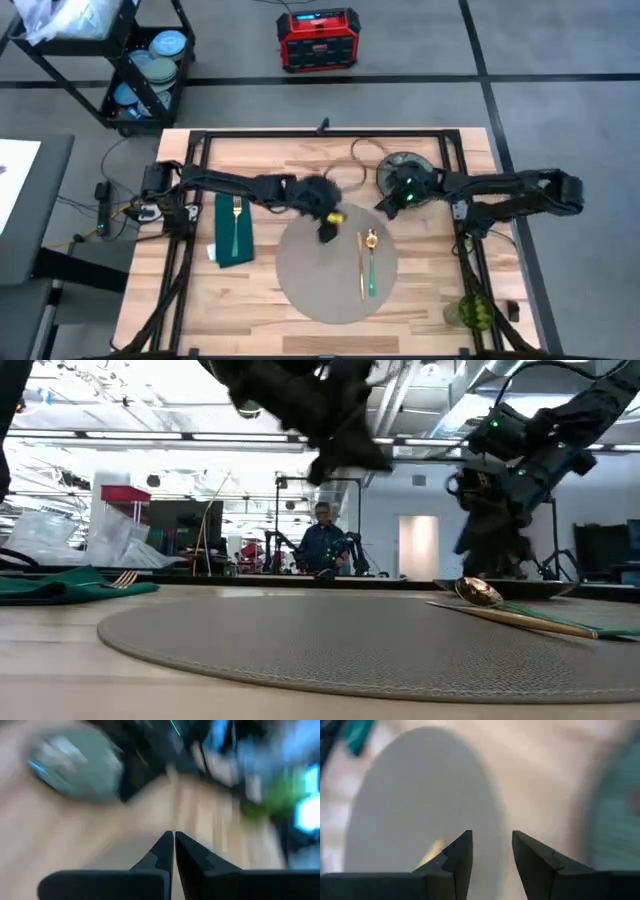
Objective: Set table place
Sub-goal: Put the green plate on the gray placemat
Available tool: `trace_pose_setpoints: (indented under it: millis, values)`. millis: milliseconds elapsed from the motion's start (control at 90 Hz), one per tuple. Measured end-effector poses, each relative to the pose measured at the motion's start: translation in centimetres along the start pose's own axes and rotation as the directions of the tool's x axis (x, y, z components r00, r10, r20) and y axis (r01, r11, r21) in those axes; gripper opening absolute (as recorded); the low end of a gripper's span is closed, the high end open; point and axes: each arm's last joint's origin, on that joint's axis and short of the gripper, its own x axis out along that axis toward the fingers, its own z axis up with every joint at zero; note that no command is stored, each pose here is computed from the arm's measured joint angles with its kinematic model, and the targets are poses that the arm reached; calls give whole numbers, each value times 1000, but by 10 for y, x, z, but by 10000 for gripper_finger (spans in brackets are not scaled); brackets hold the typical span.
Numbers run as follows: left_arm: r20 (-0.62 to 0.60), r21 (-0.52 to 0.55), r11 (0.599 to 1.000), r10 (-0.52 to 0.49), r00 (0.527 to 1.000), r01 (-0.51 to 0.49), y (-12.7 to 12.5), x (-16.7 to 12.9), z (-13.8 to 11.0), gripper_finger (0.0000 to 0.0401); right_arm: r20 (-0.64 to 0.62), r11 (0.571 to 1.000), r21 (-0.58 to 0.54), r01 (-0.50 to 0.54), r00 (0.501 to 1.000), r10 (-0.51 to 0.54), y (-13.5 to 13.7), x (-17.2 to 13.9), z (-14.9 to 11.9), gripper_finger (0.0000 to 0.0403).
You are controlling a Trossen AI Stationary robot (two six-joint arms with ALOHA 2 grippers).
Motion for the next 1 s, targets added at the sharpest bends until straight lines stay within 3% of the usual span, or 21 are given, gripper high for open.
trace_pose_setpoints:
  millis: [100, 267, 356, 467, 633, 744, 856, 1000]
  values:
    - [142, -192, 980, 87, 986, -59, 39, -5, 29, 0, 31, 986, 80, 146, 988, -149, -15, -24, 0, 128]
    - [197, -398, 911, 201, 959, -109, 103, -17, 50, 0, 150, 918, 165, 360, 911, -384, -29, -61, 1, 128]
    - [225, -458, 887, 175, 959, -54, 127, -17, 55, 0, 162, 865, 222, 450, 858, -488, -37, -73, 0, 128]
    - [262, -519, 854, 111, 959, 43, 144, -7, 57, 0, 63, 761, 353, 544, 798, -599, -51, -82, -5, 126]
    - [256, -519, 852, 76, 964, 71, 147, -2, 55, 0, -20, 698, 452, 555, 789, -614, -63, -80, -2, 73]
    - [216, -468, 878, 8, 976, 97, 148, -3, 54, 0, 7, 725, 450, 522, 810, -587, -62, -72, 6, 13]
    - [173, -439, 883, -97, 980, 165, 152, -7, 54, 0, 23, 729, 479, 488, 824, -567, -59, -60, 12, 3]
    - [96, -466, 871, -124, 988, 155, 165, -12, 49, 0, -34, 714, 486, 504, 827, -561, -57, -40, 13, 0]
